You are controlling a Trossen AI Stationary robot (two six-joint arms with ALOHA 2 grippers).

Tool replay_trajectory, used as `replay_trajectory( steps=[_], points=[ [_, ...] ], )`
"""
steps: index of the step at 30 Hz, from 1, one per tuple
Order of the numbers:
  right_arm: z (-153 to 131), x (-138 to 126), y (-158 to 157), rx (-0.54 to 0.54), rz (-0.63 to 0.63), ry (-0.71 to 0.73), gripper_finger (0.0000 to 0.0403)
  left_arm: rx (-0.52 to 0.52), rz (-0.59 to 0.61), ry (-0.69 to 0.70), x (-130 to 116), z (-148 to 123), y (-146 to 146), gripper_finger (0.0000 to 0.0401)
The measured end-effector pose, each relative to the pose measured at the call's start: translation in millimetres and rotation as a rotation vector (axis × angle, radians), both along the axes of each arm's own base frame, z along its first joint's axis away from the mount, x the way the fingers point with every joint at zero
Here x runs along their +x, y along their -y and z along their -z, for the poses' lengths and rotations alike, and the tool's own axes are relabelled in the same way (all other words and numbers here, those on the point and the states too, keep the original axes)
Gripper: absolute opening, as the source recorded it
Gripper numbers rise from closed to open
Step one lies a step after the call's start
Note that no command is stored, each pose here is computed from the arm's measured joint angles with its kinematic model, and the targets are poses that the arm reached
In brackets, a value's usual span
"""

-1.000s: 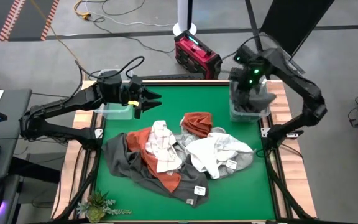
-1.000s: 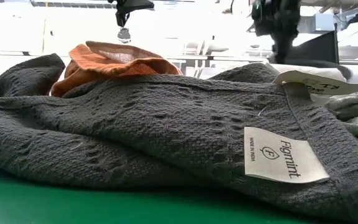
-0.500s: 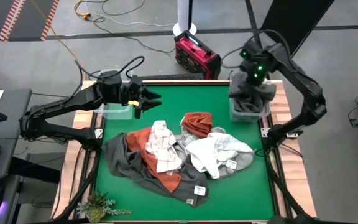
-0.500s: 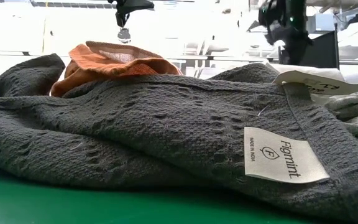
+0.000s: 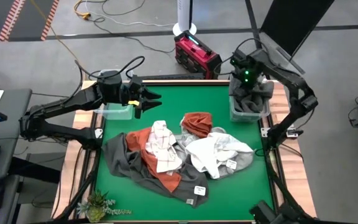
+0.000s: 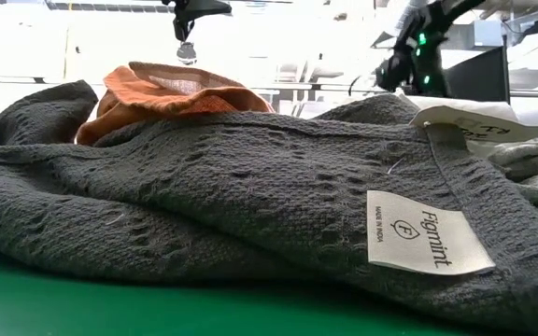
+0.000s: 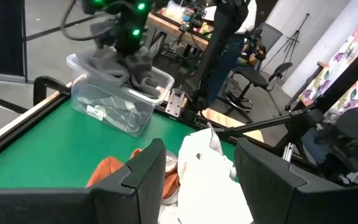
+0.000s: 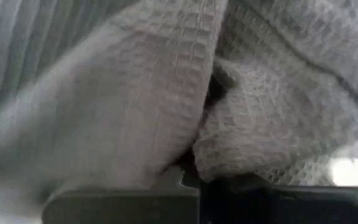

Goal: Sort towels by color in basket
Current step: Put the gray towel into the right transparent bin

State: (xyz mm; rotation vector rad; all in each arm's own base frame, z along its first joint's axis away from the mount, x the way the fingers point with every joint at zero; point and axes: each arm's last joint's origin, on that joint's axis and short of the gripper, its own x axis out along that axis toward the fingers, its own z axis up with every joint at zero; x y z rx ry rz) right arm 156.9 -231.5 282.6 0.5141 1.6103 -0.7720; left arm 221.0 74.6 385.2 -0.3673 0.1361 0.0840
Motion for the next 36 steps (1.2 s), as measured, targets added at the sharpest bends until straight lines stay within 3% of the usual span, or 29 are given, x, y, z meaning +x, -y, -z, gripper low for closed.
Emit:
replay_trajectory(
  steps=[5,10,16,20,24,30,36],
  points=[
    [25.5,-10.1,13.0,-0.024,0.072,0.088,0.0025,-0.002,0.003,-0.003,0.2,0.3,0.8,0.0180],
    [44.1,-19.2,15.8,0.062,0.144,0.218,0.0026,-0.004,0.003,-0.004,0.2,0.4,0.8,0.0180],
    [47.4,-20.7,9.9,0.155,0.087,0.273,0.0038,-0.003,0.003,-0.003,0.2,0.3,0.8,0.0180],
    [41.2,-14.2,-5.7,0.222,-0.059,0.242,0.0083,0.007,0.004,-0.003,0.2,0.3,0.8,0.0180],
    [31.3,-4.2,-17.1,0.242,-0.143,0.229,0.0153,0.013,0.004,-0.003,0.1,0.2,0.5,0.0180],
    [10.6,5.3,-19.8,0.107,-0.188,0.133,0.0255,0.027,-0.020,-0.005,0.0,0.2,-0.5,0.0180],
    [-30.1,7.0,-17.8,-0.012,-0.130,0.148,0.0284,0.023,-0.041,-0.006,-0.1,0.3,-1.1,0.0180]
  ],
)
